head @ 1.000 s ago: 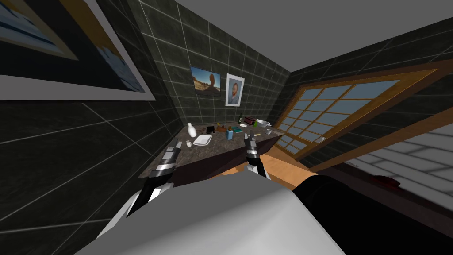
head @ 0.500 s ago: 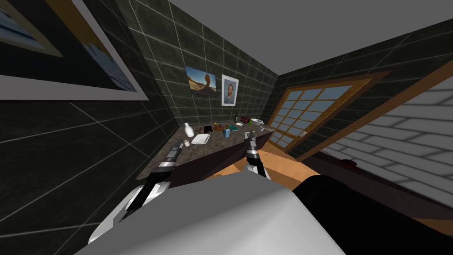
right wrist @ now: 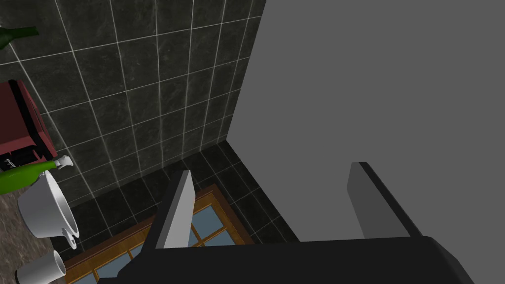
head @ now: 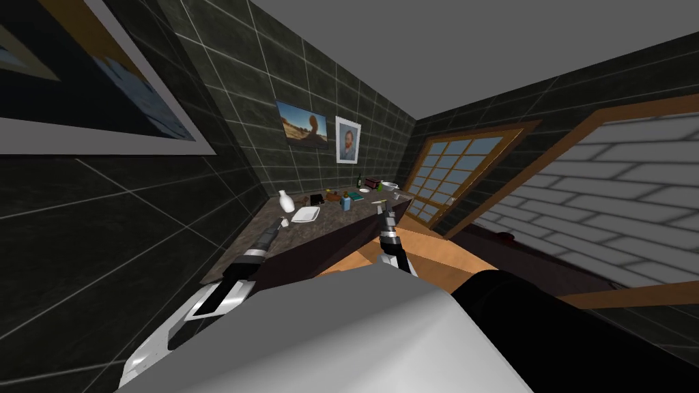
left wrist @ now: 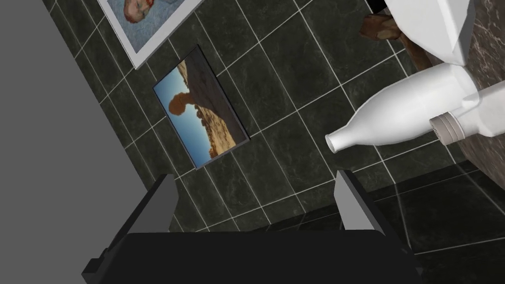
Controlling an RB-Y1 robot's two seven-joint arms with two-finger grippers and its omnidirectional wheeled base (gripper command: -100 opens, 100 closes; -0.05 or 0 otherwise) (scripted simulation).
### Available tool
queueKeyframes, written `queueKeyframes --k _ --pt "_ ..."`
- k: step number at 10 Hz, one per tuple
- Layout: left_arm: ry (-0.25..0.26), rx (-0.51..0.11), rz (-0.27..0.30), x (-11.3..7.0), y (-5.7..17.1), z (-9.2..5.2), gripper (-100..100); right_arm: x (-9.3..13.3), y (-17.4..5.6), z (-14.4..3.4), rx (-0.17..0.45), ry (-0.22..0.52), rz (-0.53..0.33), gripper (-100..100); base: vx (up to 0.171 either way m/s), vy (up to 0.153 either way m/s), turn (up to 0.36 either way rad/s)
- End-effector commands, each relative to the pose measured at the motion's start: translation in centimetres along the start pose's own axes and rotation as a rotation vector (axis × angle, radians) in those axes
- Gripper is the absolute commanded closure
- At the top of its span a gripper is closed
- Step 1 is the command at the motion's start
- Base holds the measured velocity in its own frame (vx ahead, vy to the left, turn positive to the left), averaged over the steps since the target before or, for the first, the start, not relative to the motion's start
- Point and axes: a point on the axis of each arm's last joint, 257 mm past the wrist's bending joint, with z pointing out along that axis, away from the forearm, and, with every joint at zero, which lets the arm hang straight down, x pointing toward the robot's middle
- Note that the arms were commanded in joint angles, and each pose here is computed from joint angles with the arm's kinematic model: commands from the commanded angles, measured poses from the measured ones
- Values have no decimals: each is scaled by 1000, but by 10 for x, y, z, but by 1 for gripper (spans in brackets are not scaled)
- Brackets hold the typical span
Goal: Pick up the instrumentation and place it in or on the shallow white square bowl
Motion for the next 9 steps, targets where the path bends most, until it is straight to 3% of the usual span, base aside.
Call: queueKeyframes --k 1,6,7,9 --pt "21 -38 38 -2 18 1 -100 0 0 0 0 0 0 0 -10 7 -64" --pt "99 -189 216 -17 83 -4 -100 0 0 0 0 0 0 0 -2 14 -153" --pt "99 -189 216 -17 83 -4 -100 0 0 0 0 0 0 0 13 15 -23" --pt "126 -246 288 -26 107 -9 -100 0 0 0 0 0 0 0 24 12 -84"
